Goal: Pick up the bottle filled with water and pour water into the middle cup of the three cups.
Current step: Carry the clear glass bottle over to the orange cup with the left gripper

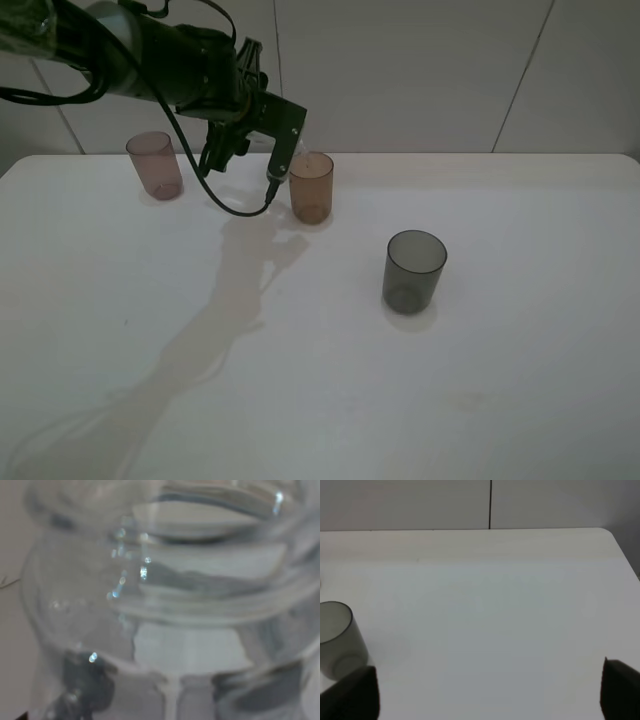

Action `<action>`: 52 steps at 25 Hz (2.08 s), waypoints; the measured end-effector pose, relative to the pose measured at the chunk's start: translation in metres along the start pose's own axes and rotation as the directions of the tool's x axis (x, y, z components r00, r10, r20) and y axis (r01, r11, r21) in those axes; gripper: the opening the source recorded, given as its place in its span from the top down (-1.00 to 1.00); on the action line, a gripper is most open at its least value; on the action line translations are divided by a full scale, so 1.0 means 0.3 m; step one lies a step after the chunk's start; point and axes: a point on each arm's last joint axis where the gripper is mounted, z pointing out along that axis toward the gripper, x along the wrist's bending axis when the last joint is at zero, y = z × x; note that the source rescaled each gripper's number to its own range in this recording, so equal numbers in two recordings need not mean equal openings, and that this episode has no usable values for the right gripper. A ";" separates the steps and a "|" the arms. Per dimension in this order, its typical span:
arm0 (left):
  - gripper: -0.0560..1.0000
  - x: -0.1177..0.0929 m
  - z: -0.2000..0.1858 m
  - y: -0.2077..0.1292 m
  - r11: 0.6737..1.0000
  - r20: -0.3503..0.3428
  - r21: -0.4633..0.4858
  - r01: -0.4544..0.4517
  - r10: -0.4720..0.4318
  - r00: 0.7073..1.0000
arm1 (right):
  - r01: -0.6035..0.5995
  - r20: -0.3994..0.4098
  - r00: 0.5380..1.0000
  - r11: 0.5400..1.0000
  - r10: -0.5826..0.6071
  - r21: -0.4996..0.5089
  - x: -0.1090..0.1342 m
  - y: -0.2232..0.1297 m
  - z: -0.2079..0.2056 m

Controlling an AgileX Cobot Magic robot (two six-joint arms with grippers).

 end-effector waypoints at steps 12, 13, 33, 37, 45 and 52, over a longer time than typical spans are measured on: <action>0.85 0.005 0.000 0.010 0.998 -0.019 -0.032 -0.057 0.057 0.998 | 0.000 0.000 1.000 1.000 0.000 0.000 0.000 0.000 0.000; 0.85 0.005 0.000 0.010 0.998 -0.020 -0.032 -0.062 0.062 0.998 | 0.000 0.000 1.000 1.000 0.000 0.000 0.000 0.000 0.000; 0.85 0.011 0.000 0.008 0.993 -0.040 -0.026 -0.116 0.115 0.993 | 0.000 0.000 1.000 1.000 0.000 0.000 0.000 0.000 0.000; 0.85 0.013 0.000 0.008 0.991 -0.047 -0.022 -0.135 0.134 0.990 | 0.000 0.000 1.000 1.000 0.000 0.000 0.000 0.000 0.000; 0.85 0.017 0.004 -0.004 0.987 -0.059 -0.019 -0.161 0.160 0.985 | 0.000 0.000 1.000 1.000 0.000 0.000 0.000 0.000 0.000; 0.85 0.021 0.004 -0.002 0.981 -0.073 -0.020 -0.191 0.189 0.979 | 0.000 0.000 1.000 1.000 0.000 0.000 0.000 0.000 0.000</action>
